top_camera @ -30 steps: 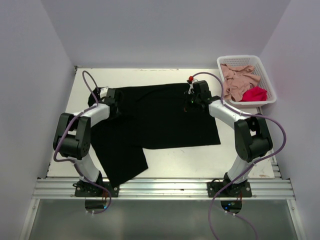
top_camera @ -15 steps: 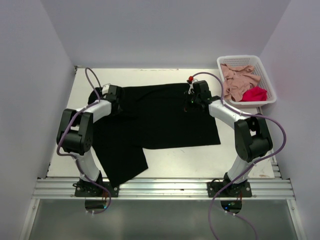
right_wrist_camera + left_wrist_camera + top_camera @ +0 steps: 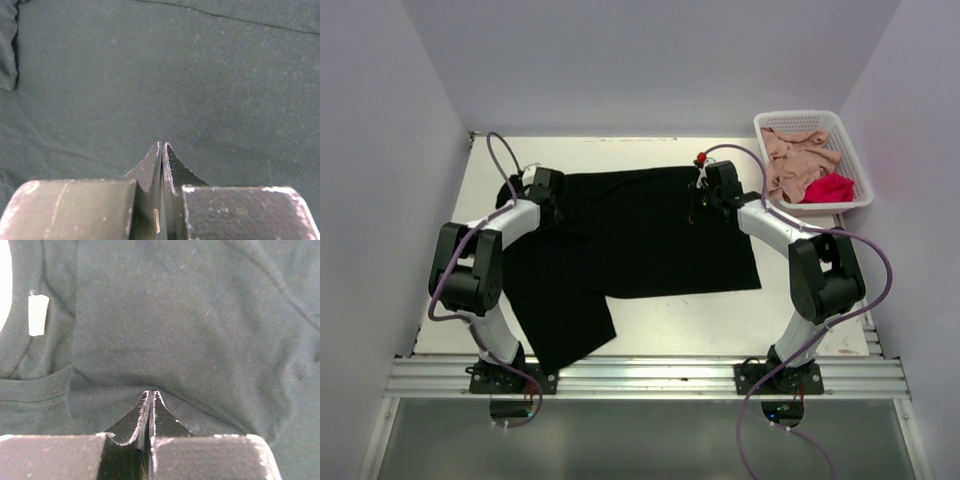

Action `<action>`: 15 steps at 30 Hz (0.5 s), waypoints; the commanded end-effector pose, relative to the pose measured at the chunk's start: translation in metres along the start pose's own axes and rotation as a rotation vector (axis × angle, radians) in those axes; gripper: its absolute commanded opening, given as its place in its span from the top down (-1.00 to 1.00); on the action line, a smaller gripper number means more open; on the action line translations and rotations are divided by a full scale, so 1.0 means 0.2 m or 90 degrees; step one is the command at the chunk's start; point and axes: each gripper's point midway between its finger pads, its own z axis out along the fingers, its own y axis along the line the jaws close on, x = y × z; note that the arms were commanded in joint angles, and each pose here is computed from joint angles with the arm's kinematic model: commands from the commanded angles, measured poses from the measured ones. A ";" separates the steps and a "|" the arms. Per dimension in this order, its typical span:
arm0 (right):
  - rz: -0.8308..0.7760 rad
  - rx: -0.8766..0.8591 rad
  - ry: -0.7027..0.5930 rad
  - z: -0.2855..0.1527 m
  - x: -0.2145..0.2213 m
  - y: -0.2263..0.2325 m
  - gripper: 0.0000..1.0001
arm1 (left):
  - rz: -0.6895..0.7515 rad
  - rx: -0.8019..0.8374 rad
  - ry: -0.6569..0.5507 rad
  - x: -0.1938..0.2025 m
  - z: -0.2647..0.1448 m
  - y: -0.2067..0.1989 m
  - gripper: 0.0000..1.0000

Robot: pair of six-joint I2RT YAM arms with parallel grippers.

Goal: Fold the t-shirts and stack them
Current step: Fold the flattened tshirt in 1/3 of the way

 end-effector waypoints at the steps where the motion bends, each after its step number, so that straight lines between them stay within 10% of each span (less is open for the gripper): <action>1: -0.014 -0.006 -0.014 -0.01 -0.05 0.03 1.00 | -0.006 -0.009 -0.054 -0.15 -0.08 0.02 1.00; 15: -0.014 -0.006 -0.014 0.00 -0.04 0.03 1.00 | -0.029 -0.038 -0.077 -0.13 -0.32 0.22 1.00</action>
